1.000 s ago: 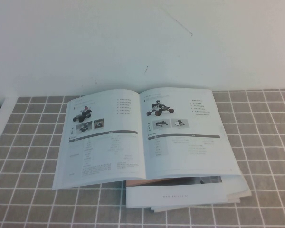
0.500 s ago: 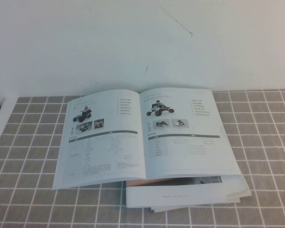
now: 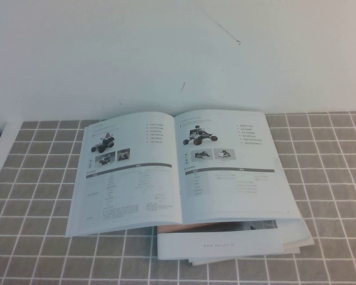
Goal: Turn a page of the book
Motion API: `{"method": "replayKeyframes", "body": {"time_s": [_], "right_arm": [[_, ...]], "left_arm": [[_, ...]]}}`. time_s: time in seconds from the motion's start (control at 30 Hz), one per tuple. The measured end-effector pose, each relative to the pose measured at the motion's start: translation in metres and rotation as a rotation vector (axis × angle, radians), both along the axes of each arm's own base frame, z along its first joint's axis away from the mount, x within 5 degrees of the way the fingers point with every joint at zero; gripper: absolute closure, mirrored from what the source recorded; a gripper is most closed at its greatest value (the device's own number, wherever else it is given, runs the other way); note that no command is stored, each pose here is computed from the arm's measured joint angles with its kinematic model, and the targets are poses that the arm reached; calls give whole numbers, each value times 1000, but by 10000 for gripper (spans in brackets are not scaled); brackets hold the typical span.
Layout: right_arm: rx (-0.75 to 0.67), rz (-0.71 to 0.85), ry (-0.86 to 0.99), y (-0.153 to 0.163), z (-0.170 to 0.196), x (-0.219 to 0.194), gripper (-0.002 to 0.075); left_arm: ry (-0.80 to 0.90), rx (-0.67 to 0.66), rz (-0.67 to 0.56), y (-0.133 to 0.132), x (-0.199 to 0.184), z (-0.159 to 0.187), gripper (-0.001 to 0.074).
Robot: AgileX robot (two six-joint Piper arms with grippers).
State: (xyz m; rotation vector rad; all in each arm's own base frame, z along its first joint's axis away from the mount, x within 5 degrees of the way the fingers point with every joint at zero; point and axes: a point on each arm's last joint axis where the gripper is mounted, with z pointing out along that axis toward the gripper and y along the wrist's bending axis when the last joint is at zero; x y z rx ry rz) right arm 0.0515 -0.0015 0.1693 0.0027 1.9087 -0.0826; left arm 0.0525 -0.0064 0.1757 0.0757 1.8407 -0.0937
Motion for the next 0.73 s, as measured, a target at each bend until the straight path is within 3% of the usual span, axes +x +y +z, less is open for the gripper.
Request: {"method": "replayKeyframes", "body": {"time_s": [0.73], "right_arm": [[27, -9, 0, 0, 0, 0, 727]], "left_arm": [[0, 0, 0, 0, 0, 0, 739]]}}
